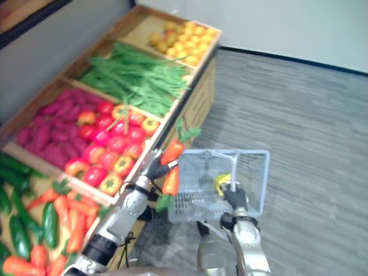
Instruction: Pick vegetable in the basket
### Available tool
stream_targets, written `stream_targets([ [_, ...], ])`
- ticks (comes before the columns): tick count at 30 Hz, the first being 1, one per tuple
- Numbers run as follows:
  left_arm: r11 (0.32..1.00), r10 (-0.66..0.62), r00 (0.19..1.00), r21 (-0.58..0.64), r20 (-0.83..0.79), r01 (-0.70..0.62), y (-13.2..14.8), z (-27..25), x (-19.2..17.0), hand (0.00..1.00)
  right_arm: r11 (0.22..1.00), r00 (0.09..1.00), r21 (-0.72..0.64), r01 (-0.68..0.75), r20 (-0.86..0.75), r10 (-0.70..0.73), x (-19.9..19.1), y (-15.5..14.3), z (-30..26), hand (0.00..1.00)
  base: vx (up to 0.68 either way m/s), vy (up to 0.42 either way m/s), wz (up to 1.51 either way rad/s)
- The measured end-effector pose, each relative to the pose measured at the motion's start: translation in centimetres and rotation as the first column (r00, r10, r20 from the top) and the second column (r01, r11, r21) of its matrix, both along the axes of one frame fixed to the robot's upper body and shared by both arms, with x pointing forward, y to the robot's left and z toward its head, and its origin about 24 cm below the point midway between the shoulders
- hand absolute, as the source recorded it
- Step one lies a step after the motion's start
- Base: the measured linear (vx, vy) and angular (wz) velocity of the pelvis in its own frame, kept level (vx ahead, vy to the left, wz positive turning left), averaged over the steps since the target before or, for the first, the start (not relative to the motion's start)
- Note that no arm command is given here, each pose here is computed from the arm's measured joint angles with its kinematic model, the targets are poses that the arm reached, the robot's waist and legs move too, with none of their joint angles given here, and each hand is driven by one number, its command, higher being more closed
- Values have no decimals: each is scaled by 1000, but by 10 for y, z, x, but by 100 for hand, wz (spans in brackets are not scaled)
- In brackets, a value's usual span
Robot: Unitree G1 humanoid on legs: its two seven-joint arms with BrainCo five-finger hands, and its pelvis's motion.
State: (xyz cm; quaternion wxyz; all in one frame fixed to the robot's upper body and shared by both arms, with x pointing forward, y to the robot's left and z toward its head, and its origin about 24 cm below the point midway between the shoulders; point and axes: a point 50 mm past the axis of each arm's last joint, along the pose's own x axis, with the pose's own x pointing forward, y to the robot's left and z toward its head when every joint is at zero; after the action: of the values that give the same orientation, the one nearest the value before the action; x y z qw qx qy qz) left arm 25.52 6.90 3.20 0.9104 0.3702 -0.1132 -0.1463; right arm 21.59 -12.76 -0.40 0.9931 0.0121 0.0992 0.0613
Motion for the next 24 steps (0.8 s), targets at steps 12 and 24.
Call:
stream_targets([
  [12, 993, -113, 992, 15, -61, 114, -43, -5, 17, 100, 992, 999, 122, -33, -9, 34, -19, 5, 3, 100, 66, 120, -87],
  [24, 999, 1, 985, 38, -175, 6, -16, -33, 18, 100, 963, 989, 227, -144, 60, 134, -24, 25, 20, 100, 17, -51, -64],
])
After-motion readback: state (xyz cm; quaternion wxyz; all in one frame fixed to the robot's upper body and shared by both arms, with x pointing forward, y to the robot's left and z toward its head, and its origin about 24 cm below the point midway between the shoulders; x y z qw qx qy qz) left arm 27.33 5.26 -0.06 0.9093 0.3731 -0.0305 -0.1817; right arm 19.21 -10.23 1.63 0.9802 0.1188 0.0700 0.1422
